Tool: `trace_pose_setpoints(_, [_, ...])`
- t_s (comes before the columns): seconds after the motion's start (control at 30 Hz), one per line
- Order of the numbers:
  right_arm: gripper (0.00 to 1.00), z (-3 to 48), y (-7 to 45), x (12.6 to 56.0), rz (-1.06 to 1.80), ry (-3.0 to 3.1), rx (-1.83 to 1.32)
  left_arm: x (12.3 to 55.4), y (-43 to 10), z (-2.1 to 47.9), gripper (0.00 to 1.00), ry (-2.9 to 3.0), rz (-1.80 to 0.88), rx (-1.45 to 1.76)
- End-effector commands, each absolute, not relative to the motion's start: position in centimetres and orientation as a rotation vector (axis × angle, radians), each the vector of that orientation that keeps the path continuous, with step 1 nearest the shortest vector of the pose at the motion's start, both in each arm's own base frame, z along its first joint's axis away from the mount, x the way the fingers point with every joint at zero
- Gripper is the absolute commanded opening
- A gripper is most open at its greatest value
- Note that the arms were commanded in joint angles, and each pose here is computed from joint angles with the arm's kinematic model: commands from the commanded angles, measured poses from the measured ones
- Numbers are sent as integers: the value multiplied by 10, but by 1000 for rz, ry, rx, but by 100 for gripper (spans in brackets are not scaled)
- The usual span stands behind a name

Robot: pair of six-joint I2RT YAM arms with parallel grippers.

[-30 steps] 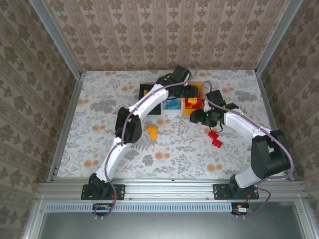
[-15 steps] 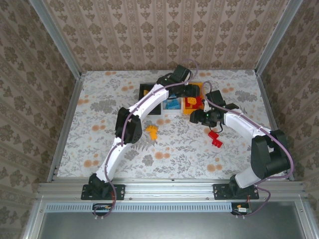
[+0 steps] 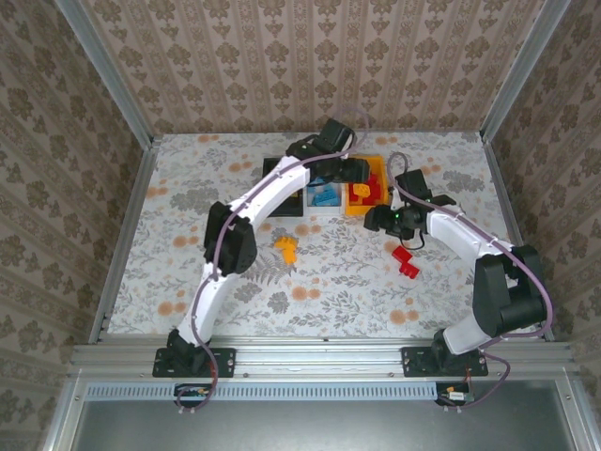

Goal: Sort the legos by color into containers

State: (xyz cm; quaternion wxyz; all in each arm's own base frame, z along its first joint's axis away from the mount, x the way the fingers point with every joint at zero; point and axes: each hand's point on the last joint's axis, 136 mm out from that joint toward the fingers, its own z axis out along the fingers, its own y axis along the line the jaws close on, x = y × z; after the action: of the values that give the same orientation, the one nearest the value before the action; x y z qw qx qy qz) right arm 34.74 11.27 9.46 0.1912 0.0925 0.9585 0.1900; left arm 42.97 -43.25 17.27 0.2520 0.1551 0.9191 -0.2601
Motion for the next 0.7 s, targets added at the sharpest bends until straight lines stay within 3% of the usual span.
trace_pose_setpoints(0.0, [66, 113, 108, 357, 540, 2628, 300, 430, -397, 220, 71, 2405, -671, 386])
trace_pose_setpoints(0.37, [65, 116, 121, 417, 490, 2655, 289, 386, -284, 223, 72, 2390, -705, 188])
trace_pose_setpoints(0.67, [62, 95, 118, 462, 272, 2741, 235, 346, -215, 222, 74, 2366, -686, 109])
